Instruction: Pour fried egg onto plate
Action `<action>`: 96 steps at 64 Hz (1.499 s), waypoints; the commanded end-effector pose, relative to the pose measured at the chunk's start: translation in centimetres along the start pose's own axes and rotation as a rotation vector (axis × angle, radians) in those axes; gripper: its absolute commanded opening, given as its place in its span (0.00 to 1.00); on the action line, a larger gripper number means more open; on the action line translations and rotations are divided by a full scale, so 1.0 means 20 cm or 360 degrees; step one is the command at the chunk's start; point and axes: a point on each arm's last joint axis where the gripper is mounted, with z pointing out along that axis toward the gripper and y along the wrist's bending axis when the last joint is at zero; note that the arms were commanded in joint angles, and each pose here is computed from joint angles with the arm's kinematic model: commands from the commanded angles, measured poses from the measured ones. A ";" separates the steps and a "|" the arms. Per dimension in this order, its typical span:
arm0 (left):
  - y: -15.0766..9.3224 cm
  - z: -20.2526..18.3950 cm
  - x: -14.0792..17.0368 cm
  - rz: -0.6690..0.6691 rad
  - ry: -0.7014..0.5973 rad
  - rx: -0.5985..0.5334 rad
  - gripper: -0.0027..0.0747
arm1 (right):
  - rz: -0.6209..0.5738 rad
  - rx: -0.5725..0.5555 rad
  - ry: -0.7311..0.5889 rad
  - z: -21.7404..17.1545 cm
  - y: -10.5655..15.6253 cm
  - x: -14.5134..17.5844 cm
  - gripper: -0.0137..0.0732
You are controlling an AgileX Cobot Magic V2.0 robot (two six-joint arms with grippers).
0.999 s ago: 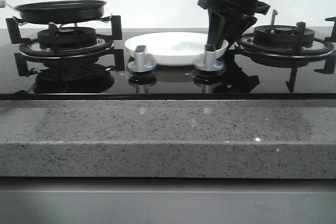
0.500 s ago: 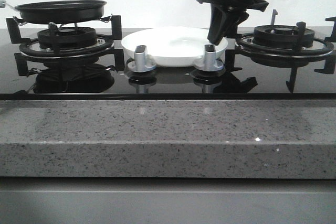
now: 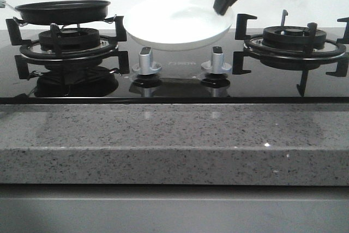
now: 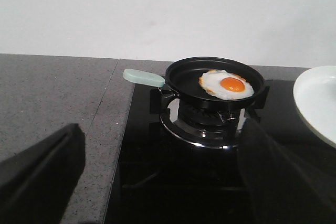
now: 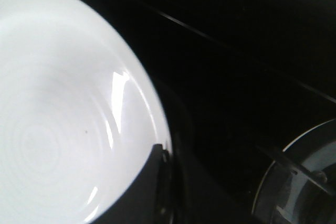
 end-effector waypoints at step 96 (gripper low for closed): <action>-0.01 -0.01 -0.09 -0.0120 -0.0169 0.0035 0.78 | -0.0033 -0.0177 -0.0005 -0.45 0.29 0.40 0.09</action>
